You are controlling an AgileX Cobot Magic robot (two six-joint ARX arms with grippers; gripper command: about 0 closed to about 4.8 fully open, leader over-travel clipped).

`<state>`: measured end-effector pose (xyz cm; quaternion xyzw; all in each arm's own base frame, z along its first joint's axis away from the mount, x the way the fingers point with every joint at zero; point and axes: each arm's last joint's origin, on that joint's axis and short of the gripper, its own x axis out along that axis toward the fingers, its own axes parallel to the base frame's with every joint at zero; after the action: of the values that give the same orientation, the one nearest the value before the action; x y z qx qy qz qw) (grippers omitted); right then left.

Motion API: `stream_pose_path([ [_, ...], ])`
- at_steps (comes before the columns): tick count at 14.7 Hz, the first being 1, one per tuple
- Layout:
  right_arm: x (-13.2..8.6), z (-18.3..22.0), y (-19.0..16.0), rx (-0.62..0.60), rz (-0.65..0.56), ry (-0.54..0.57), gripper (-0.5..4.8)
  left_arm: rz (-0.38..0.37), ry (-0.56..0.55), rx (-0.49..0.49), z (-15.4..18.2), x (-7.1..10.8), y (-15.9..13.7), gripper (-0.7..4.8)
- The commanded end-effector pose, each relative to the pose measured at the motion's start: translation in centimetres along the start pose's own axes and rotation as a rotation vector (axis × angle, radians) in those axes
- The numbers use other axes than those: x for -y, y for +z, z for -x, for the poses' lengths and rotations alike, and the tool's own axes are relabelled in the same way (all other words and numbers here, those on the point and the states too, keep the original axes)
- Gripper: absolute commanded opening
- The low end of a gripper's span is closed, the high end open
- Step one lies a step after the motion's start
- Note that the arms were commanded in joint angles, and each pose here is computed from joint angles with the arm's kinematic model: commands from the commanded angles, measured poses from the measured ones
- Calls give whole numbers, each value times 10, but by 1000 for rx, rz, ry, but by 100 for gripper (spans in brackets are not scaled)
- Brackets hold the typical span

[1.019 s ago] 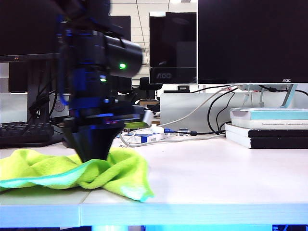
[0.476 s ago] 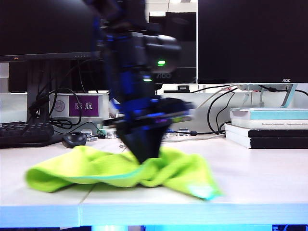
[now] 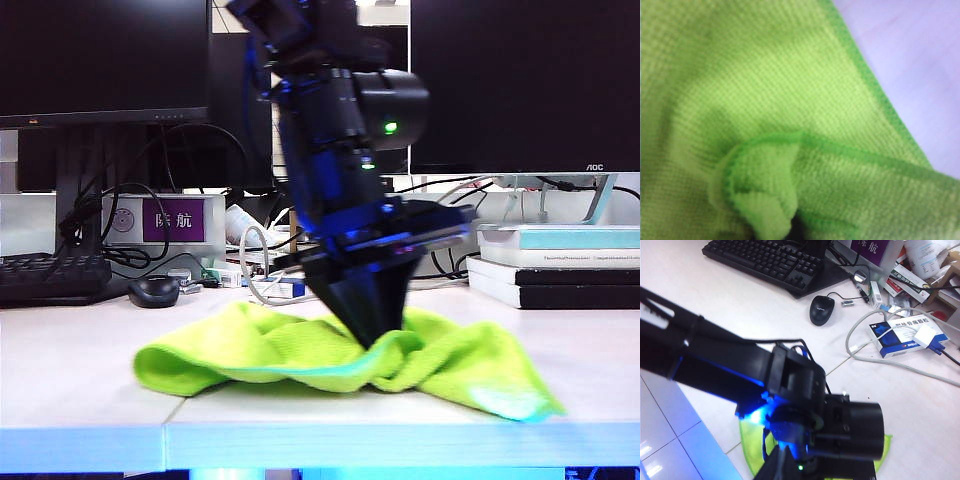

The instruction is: Wipe the table from left to right using the rag.

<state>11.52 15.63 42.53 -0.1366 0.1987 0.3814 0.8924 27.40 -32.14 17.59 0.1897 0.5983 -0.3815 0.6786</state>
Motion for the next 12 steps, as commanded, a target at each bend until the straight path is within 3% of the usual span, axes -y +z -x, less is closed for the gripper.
stream_pose_path([
  [1,0,2,2,22,-6,2,-6,-25,-25,2,-13,13,9,-6],
  [7,2,6,0,7,-28,-26,-5,-58,-72,32,-24,34,26,-6],
  [12,15,38,-22,-100,-110,-288,-5,-67,-81,34,-30,39,27,-6],
])
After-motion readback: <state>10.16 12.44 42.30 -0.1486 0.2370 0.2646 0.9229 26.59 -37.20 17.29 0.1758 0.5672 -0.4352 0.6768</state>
